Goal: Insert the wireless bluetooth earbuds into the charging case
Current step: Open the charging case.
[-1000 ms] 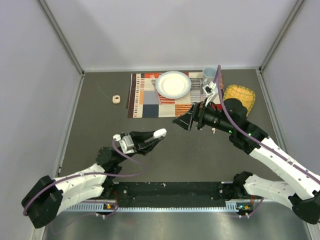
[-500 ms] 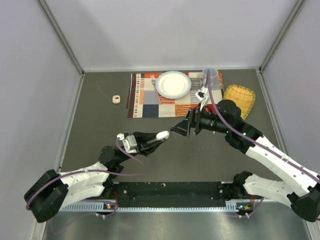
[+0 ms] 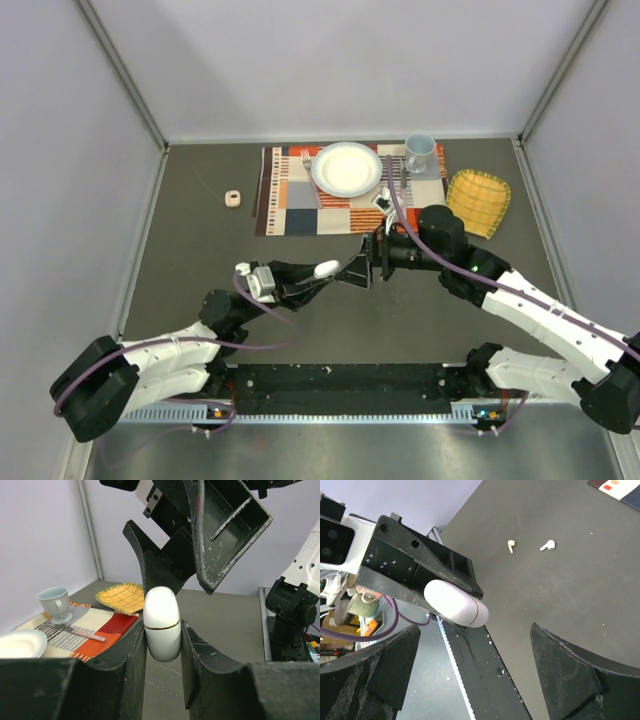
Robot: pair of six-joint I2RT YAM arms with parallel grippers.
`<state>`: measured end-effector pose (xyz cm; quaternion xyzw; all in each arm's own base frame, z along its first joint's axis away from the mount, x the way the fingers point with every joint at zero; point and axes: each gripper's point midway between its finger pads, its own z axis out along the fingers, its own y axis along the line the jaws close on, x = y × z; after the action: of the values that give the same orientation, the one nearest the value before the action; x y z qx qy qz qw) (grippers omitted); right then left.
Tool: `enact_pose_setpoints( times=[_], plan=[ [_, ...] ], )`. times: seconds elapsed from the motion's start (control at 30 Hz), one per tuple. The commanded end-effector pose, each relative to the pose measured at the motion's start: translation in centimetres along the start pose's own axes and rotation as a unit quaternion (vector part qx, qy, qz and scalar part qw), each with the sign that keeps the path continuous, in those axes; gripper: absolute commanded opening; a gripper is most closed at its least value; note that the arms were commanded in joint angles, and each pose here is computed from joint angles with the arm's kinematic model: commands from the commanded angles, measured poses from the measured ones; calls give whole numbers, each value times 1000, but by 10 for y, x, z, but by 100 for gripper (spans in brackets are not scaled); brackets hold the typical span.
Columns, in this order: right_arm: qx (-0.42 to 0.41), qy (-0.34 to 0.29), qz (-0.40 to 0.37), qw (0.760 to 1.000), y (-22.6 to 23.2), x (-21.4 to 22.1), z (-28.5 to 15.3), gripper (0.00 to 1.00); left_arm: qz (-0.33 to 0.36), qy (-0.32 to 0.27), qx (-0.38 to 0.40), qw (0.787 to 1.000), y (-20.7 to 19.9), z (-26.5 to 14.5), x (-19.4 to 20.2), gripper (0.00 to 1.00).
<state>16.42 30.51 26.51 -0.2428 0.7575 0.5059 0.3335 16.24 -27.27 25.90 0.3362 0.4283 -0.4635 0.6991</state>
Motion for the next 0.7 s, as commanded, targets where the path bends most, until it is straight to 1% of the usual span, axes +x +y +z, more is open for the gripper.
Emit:
enact_pose_setpoints(
  times=[0.0,0.1,0.37,0.67],
  plan=[
    [1,-6,-18,1000,-2,-3,6,91,26,-95,20,995,-6,11,-53,0],
    [17,-16,-19,1000,-7,-7,6,91,26,-95,34,995,-11,11,-54,0],
    [46,-22,-19,998,-20,-9,11,91,28,-121,53,991,-19,8,-65,0],
    [63,-31,-20,997,-27,-18,17,91,38,-140,82,986,-31,5,-73,0]
  ],
)
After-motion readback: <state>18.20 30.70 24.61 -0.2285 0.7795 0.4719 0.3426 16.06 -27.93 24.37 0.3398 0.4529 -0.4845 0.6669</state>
